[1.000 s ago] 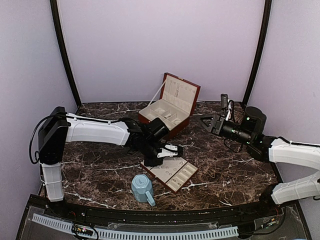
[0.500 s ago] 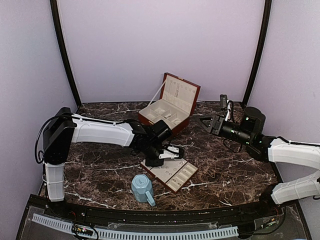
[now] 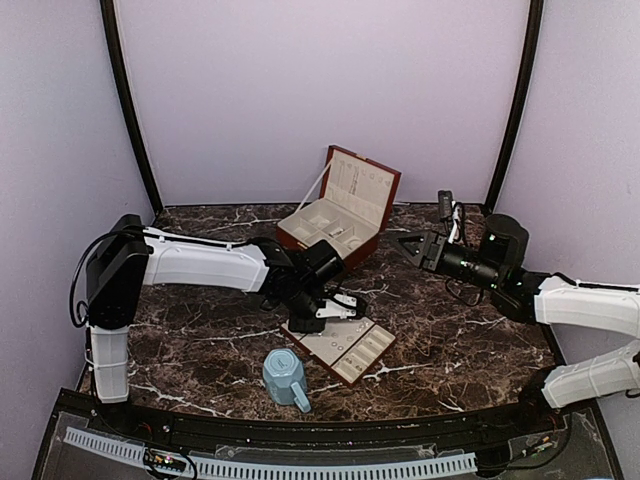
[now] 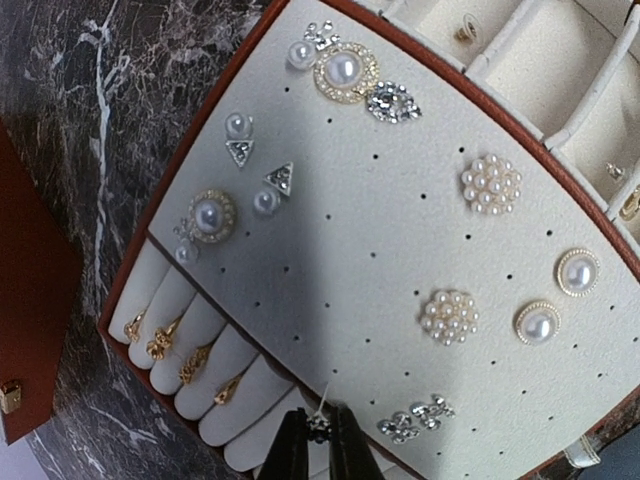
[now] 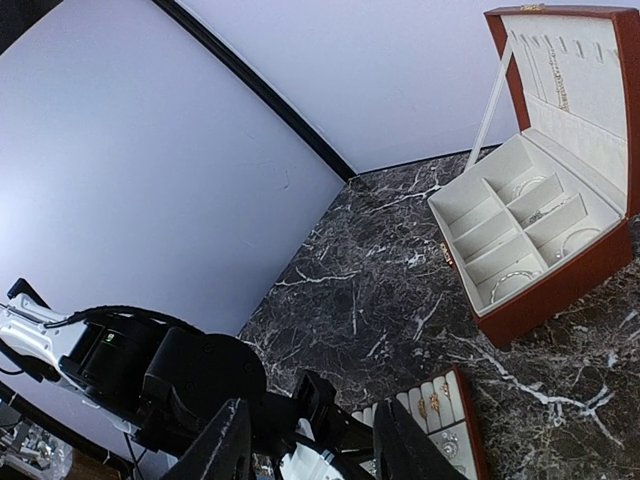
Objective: Organize the mixed jewelry
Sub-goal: Insert the earring into the earring holder.
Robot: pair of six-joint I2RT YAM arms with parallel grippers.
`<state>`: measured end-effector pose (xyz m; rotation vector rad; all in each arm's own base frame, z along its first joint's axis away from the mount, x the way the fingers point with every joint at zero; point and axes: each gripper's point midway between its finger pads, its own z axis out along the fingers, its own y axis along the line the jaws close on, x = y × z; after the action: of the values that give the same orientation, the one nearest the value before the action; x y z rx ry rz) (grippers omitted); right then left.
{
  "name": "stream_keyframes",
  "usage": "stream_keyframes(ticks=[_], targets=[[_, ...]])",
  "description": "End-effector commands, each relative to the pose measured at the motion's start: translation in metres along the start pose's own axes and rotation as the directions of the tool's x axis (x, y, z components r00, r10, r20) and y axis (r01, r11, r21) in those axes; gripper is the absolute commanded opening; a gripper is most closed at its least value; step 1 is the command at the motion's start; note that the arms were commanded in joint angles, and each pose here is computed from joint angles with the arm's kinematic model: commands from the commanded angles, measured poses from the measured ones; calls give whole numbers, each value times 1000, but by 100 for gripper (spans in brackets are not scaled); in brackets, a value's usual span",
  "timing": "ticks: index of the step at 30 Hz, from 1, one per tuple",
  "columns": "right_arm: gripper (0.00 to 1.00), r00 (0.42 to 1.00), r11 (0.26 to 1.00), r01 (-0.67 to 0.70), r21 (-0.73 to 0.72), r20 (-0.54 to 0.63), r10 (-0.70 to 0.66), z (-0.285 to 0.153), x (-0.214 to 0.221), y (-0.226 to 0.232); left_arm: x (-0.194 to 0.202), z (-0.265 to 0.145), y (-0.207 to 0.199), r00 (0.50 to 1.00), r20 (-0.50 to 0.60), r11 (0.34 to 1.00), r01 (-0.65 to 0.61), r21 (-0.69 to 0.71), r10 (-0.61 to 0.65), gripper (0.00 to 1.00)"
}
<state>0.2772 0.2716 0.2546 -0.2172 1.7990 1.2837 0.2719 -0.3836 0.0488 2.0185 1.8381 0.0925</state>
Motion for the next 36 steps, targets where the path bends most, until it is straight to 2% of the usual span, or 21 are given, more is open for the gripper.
stream_keyframes(ticks=[1,36], targets=[[43,999,999,13,-42,37,-12,1,-13,11,-6,-16,2,999,15,999,-34,1,34,3],[43,1000,999,7,-50,26,-6,1,-11,11,-6,-8,-2,998,-6,998,-64,-2,64,3]])
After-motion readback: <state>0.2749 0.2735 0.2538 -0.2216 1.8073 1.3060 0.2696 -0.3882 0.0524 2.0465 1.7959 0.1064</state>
